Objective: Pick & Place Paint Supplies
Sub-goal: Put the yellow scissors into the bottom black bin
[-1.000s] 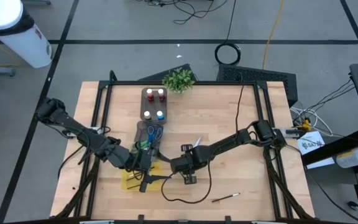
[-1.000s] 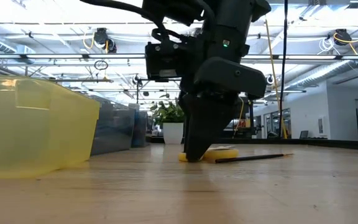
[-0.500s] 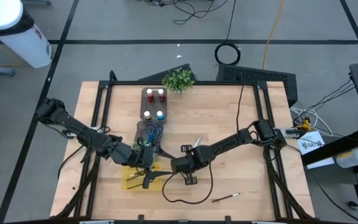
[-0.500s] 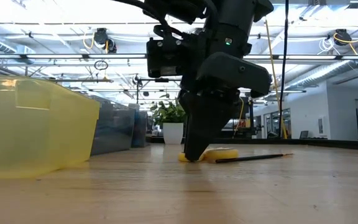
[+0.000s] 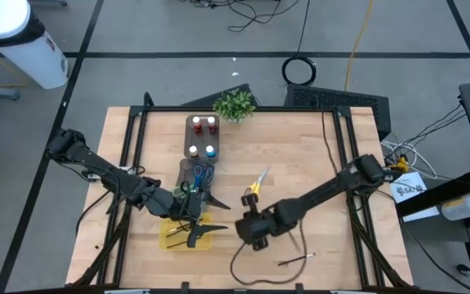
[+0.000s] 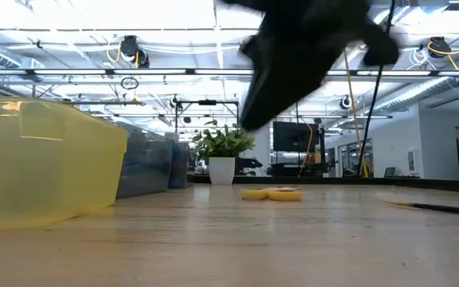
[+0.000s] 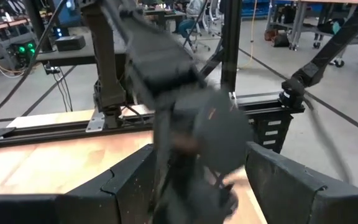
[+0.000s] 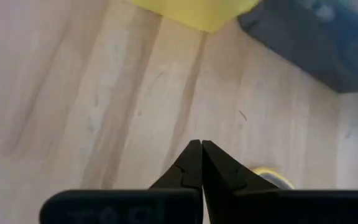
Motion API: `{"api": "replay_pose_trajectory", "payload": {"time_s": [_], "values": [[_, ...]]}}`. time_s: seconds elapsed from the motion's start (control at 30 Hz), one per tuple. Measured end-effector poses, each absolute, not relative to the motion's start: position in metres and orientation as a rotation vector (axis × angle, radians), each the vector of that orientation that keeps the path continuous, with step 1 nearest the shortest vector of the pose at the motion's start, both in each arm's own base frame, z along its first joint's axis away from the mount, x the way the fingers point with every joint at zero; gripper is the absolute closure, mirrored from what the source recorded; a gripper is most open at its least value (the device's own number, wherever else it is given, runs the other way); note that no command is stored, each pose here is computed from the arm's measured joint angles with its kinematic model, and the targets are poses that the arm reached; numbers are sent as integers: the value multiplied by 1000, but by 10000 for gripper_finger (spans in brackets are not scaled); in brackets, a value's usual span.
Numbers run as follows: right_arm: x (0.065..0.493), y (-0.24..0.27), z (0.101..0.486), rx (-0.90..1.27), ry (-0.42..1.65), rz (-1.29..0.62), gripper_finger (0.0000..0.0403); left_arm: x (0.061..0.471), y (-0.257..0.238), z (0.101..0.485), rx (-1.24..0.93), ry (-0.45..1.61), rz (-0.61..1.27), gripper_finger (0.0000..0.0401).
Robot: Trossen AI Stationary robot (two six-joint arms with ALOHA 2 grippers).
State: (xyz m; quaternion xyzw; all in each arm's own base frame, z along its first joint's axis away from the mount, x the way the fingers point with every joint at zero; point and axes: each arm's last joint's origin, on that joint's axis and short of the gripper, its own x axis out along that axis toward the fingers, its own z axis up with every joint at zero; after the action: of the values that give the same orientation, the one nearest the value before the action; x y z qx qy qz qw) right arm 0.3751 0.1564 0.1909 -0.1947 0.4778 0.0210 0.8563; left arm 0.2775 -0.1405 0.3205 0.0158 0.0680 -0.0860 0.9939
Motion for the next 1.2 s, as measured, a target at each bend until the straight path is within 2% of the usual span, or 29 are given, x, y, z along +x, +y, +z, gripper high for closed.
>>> {"api": "replay_pose_trajectory", "payload": {"time_s": [0.23,0.4,0.6,0.7,0.83,1.0,1.2], "values": [[365,166,210,-461,953,64,399,278,-139,318,43,161,-168,148],[367,137,199,-520,1044,62,395,277,-140,317,45,171,-169,148],[373,82,173,-582,1100,235,308,277,-139,315,52,193,-168,148],[371,60,155,-612,1094,257,260,277,-139,314,53,196,-168,148],[367,42,143,-684,1092,268,225,277,-138,314,54,200,-165,148],[364,32,136,-677,1084,262,228,279,-135,314,50,201,-154,148],[360,24,134,-580,1122,318,288,280,-132,314,24,207,-138,148]]}}
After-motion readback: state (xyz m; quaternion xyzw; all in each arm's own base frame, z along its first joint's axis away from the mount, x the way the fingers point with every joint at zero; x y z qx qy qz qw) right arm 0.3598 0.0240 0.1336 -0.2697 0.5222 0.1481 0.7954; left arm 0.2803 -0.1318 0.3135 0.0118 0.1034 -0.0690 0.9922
